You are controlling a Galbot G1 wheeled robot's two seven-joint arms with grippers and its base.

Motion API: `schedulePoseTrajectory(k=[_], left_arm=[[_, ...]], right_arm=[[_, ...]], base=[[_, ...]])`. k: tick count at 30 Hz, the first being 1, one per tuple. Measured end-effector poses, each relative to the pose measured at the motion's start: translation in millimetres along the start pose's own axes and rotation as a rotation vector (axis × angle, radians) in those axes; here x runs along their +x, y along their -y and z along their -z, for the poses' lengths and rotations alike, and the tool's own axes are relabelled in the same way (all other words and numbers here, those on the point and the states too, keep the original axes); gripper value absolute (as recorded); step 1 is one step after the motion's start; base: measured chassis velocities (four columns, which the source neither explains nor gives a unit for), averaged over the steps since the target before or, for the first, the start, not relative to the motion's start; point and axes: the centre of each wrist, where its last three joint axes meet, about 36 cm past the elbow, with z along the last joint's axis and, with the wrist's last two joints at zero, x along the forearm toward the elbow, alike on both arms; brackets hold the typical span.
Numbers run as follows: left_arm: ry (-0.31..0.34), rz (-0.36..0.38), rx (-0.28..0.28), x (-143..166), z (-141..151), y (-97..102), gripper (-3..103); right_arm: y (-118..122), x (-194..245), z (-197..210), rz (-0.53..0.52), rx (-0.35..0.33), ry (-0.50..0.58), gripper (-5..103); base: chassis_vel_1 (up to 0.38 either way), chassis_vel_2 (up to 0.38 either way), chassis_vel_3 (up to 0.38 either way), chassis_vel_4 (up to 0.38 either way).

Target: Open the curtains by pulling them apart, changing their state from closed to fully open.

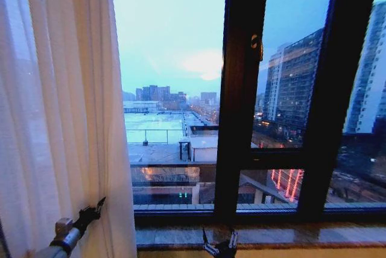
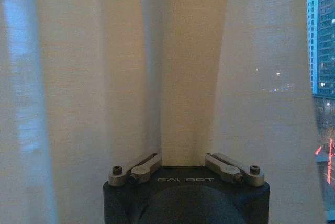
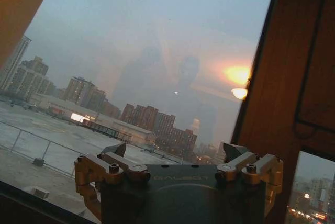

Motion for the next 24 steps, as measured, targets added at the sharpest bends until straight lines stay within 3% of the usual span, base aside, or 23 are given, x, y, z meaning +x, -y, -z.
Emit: schedulePoseTrajectory(k=[11, 24], left_arm=[[0.004, 0.001, -0.001, 0.6, -0.4, -1.4, 0], [-0.004, 0.010, -0.008, 7.4, -0.7, -8.1, 0]], right_arm=[[0.6, -3.5, -2.4, -0.019, -0.008, -0.003, 100], [-0.4, -5.5, -2.7, -0.021, -0.020, -0.001, 100]], base=[[0.182, 0.194, -0.188, -0.217], [0.025, 0.027, -0.021, -0.019]])
